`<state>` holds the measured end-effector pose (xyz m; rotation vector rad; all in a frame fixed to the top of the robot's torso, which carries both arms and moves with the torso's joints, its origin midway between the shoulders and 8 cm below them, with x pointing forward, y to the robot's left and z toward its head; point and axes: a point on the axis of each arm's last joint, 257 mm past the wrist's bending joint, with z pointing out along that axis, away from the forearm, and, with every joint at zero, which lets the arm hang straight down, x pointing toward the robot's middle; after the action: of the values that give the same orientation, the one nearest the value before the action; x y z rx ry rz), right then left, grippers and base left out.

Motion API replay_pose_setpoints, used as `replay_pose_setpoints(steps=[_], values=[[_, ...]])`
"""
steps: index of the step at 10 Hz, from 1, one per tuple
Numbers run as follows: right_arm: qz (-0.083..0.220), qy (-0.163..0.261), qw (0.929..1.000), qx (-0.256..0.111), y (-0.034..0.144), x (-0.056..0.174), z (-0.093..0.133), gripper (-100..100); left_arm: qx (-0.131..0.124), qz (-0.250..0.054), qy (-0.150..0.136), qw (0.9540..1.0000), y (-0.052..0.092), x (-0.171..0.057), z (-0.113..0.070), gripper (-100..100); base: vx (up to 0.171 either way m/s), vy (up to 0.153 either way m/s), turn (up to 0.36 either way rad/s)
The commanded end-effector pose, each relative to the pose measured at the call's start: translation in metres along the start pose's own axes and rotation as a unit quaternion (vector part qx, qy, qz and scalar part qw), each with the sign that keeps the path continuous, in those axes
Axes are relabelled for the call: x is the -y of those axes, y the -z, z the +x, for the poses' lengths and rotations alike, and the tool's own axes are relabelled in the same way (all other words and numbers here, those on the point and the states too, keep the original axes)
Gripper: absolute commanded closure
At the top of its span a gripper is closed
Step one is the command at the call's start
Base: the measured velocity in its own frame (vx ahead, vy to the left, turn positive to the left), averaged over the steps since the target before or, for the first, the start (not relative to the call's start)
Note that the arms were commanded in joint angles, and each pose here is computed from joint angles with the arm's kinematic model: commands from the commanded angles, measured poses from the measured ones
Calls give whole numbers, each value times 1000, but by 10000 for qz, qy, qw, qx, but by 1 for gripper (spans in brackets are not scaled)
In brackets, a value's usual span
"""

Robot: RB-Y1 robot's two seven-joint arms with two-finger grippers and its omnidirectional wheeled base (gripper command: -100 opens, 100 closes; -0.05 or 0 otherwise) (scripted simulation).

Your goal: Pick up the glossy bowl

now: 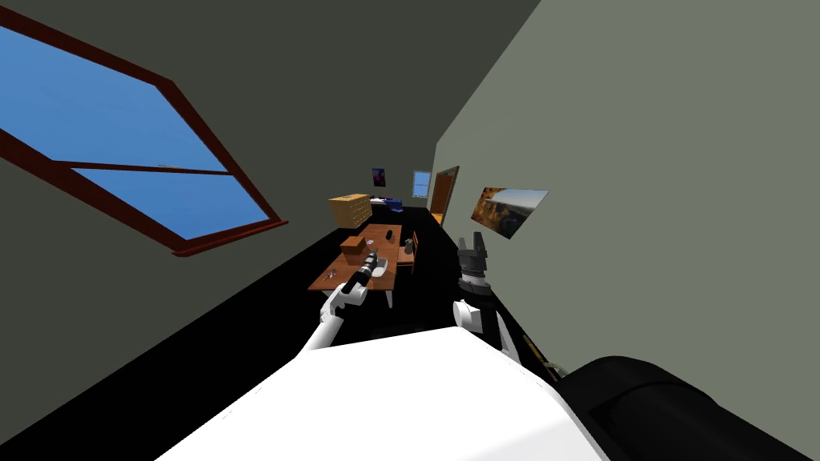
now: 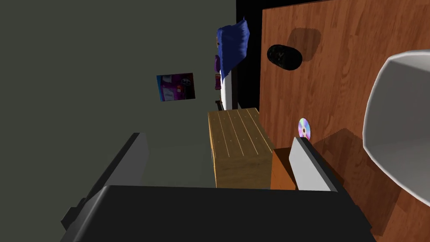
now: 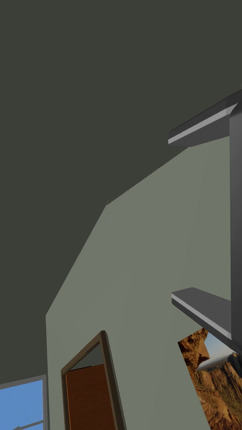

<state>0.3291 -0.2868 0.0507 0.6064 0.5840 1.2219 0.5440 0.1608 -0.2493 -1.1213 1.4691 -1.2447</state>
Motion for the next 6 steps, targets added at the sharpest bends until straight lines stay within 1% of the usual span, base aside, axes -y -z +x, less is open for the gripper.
replay_pose_setpoints(steps=[1, 3, 4, 5, 6], values=[[0, 0, 10000, 0, 0, 0, 0, 0, 26, -320, -4, 9995, -9, -18, -3, -100, 7, 21, -37], [0, 0, 10000, 0, 0, 0, 0, 0, 30, -357, -3, 9994, -8, -22, -3, -100, 7, 13, -6], [0, 0, 10000, 0, 0, 0, 0, 0, 65, -607, 1, 9981, -13, -37, -7, -100, 9, 12, -28], [0, 0, 10000, 0, 0, 0, 0, 0, 70, -653, 2, 9978, -12, -42, -7, -100, 13, 13, -24], [0, 0, 10000, 0, 0, 0, 0, 0, 118, -920, 14, 9957, -15, -58, -12, -100, 19, 20, -33]])
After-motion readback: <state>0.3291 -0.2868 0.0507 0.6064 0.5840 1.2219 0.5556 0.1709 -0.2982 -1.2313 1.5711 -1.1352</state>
